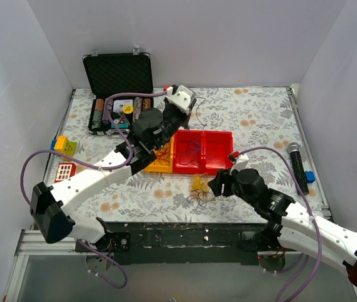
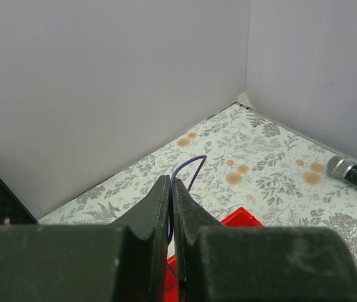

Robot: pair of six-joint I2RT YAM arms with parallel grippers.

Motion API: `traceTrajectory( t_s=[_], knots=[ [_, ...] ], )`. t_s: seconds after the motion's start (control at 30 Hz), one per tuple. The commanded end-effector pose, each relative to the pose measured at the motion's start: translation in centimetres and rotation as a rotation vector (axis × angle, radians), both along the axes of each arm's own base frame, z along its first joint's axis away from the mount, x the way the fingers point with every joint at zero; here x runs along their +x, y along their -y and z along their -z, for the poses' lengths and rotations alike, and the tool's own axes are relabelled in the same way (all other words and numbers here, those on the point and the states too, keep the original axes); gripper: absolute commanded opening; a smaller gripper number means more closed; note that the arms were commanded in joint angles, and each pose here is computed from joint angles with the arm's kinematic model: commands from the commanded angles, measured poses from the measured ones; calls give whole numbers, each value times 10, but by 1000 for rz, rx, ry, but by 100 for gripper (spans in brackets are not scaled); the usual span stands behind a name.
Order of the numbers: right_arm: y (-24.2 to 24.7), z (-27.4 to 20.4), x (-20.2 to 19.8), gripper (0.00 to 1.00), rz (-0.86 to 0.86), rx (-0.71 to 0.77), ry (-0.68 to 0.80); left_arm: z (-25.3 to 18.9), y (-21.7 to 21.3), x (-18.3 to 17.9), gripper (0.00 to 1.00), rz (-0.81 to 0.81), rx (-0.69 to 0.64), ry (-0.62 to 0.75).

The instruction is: Untangle the cables

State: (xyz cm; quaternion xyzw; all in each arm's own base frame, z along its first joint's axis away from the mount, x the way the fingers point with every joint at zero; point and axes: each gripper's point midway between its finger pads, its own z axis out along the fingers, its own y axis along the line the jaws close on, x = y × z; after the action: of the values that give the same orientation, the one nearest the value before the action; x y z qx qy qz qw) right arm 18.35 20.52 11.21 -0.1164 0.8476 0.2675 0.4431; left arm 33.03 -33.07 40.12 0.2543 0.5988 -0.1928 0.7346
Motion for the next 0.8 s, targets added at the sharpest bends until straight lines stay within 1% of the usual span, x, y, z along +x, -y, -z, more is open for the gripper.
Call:
traceTrajectory(
  t_s=[0.0, 0.2, 0.37, 0.6, 0.77],
  knots=[
    [3, -12, 4, 67, 33, 27, 30, 4, -8, 6, 0, -40, -26, -17],
    [6, -10, 5, 67, 49, 17, 27, 9, -12, 33, 0, -64, -59, -42],
    [9, -6, 5, 67, 69, 17, 20, 21, -12, 29, 0, -40, -46, -64],
    [12, 0, 3, 66, 70, 4, 12, 22, -15, 25, 0, -30, -63, -76],
    [16, 4, 0, 66, 76, 1, -1, 25, -16, 26, 0, -36, -51, -70]
  ],
)
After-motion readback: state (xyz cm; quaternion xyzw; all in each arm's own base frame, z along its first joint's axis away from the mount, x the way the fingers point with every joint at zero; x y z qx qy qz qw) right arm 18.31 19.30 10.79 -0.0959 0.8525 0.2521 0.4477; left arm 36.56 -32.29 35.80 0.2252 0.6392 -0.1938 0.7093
